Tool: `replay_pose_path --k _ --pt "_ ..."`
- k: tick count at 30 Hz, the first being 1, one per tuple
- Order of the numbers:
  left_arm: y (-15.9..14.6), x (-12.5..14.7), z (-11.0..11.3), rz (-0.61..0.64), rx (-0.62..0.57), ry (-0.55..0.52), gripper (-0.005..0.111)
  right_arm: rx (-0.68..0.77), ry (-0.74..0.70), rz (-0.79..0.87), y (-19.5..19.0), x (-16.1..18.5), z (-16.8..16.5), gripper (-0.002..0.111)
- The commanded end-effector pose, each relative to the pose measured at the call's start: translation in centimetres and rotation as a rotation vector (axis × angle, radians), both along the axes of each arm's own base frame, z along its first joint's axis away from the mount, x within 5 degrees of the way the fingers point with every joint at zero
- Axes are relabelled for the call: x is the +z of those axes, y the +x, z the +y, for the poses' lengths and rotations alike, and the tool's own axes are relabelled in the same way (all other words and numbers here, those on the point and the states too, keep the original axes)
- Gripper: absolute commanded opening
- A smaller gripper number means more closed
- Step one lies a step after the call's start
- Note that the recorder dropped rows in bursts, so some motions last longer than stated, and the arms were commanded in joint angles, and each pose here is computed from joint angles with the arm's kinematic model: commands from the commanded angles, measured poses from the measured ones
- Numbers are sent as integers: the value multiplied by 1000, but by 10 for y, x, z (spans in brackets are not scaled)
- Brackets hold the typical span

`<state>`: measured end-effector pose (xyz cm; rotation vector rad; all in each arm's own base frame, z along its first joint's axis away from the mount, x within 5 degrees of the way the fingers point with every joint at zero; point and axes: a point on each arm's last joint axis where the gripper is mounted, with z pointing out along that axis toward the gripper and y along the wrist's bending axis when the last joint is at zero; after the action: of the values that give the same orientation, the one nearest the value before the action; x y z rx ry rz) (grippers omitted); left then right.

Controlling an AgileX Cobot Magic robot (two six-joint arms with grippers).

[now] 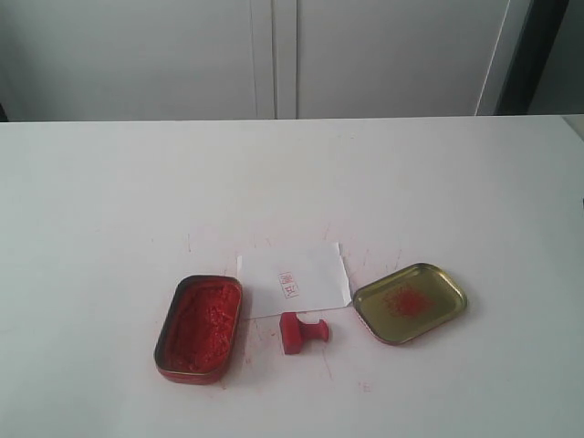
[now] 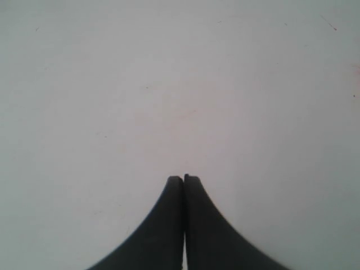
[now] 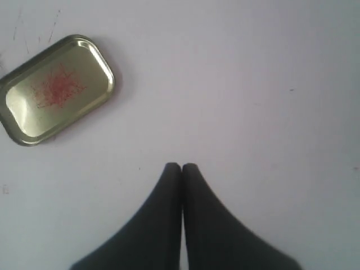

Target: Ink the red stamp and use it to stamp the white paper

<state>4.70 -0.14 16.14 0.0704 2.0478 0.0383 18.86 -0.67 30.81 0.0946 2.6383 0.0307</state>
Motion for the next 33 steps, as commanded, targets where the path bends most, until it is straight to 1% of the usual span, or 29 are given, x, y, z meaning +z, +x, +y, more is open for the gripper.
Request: replay_pose_path --k 1,6,9,14,15,18,22,26,29,33 --pt "0 -2 -1 3 -7 -6 0 11 -25 -135 -27 7 1 0" --pt "0 -2 -1 3 -7 -6 0 9 -31 -250 -58 11 2 0" --pt "0 -2 -1 3 -7 -6 0 49 -70 -352 -75 11 3 0" --pt "0 -2 -1 3 -7 -6 0 64 -78 -454 -93 -2 5 0" --pt "0 -2 -1 3 -7 -6 0 97 -87 -476 -96 -7 7 0" --pt "0 -2 -1 3 -7 -6 0 131 -92 -538 -103 -10 10 0" --pt "0 -2 -1 3 -7 -6 0 129 -97 -608 -107 -16 9 0" --pt "0 -2 -1 3 -7 -6 0 126 -99 -640 -103 -30 9 0" --pt "0 -2 -1 3 -7 -6 0 119 -103 -714 -98 -38 9 0" --pt "0 -2 -1 3 -7 -6 0 114 -107 -768 -96 -42 9 0"
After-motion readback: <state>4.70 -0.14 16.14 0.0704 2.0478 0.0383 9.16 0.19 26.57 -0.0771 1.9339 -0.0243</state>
